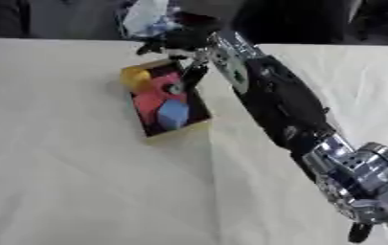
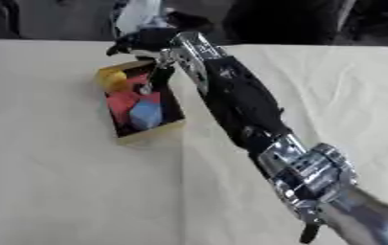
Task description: Pick up objects on the table and place them in the box.
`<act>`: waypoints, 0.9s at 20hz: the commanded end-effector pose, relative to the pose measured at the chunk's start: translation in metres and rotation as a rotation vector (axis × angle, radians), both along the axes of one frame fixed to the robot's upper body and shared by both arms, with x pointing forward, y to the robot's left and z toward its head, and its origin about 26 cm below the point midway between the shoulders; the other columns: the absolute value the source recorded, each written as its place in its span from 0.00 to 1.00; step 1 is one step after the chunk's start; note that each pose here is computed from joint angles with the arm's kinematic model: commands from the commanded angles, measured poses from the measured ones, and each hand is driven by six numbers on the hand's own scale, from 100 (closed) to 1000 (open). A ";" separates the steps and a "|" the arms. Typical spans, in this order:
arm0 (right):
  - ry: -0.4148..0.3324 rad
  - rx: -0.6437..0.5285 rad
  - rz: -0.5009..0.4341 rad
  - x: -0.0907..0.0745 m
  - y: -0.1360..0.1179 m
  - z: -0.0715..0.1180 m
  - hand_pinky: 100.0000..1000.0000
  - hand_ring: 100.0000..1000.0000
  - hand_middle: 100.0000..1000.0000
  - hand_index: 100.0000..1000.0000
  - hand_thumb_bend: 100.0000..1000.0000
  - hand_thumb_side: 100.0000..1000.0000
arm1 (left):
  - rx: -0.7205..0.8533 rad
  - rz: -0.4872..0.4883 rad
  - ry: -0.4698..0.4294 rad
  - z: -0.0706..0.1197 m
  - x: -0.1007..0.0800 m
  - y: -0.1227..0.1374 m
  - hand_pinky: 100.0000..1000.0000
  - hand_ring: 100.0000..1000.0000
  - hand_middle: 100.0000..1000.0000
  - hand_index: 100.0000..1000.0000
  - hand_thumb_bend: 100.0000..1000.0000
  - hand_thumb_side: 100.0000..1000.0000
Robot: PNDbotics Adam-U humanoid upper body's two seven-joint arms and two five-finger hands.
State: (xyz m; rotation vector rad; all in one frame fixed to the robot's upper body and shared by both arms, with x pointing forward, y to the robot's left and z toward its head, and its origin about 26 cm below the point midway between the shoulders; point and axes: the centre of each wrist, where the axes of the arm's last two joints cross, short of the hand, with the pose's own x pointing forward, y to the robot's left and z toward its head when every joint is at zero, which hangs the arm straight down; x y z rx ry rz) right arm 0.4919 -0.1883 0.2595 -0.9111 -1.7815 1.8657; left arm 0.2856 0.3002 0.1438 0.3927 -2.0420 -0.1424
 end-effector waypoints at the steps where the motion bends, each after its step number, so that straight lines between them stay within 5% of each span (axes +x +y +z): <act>1: -0.144 0.136 -0.042 -0.011 -0.033 0.042 0.83 0.85 0.87 0.95 0.00 0.08 | 0.006 0.022 -0.019 0.005 -0.001 0.004 0.65 0.52 0.55 0.68 0.38 0.47; 9: -0.311 0.357 -0.099 -0.046 -0.087 0.049 0.81 0.83 0.86 0.93 0.00 0.08 | -0.015 0.060 -0.020 0.003 -0.002 0.007 0.65 0.53 0.55 0.67 0.37 0.46; 18: -0.367 0.634 -0.130 -0.087 -0.103 0.006 0.80 0.80 0.83 0.89 0.00 0.18 | -0.051 0.089 -0.002 -0.004 -0.001 0.008 0.64 0.52 0.55 0.67 0.38 0.48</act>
